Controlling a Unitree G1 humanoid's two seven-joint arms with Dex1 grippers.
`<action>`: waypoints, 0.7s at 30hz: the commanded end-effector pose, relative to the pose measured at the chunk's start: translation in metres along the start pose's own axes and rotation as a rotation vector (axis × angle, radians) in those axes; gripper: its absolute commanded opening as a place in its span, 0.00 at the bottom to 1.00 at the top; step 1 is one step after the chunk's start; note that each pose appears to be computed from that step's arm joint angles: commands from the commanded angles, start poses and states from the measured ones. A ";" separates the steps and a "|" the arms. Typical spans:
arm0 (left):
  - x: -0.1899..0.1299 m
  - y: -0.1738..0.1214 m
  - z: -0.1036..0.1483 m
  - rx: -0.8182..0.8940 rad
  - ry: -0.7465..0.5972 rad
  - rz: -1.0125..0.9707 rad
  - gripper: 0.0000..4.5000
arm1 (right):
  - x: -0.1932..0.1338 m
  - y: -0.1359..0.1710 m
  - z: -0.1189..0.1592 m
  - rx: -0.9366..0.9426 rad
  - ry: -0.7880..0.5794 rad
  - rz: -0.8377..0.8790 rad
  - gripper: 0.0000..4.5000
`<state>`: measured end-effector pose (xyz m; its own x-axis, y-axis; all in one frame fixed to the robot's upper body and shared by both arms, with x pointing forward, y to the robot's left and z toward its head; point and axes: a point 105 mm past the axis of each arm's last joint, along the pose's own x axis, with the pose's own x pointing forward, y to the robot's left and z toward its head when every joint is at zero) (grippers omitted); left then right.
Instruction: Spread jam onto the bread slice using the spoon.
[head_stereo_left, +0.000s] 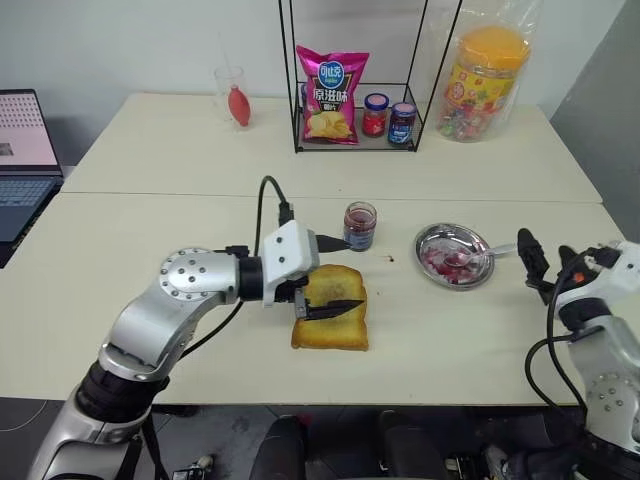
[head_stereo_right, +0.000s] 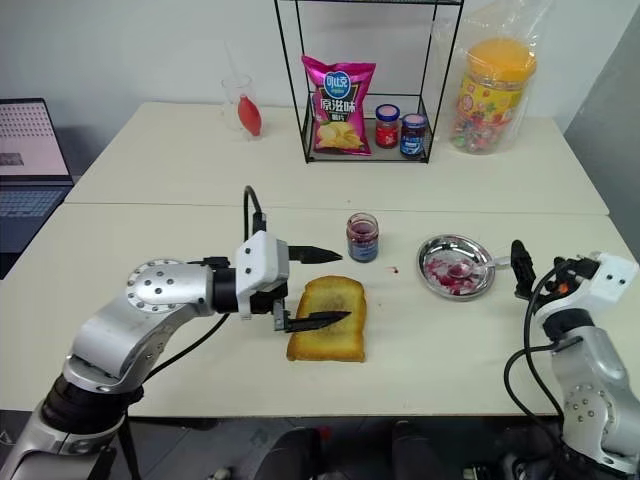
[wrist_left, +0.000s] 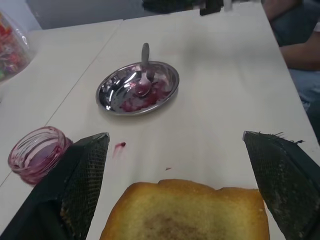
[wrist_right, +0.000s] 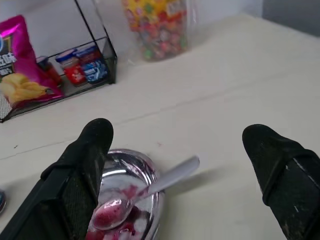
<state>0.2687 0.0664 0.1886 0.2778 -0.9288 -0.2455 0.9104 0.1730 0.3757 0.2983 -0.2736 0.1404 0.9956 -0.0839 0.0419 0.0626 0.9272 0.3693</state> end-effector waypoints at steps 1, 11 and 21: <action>0.008 -0.004 0.011 0.047 -0.016 -0.025 1.00 | 0.008 -0.011 0.006 0.097 -0.050 -0.032 1.00; 0.012 -0.007 0.006 0.065 0.001 -0.029 1.00 | 0.041 -0.015 -0.019 0.319 0.012 0.032 1.00; 0.012 -0.006 0.001 0.065 0.016 -0.015 1.00 | 0.064 -0.014 -0.020 0.412 0.016 0.072 1.00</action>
<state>0.2685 0.0557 0.1782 0.2685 -0.9191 -0.2883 0.9067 0.1401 0.3978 0.3610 -0.2761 0.1035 1.0000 -0.0021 0.0013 0.0005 0.7160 0.6981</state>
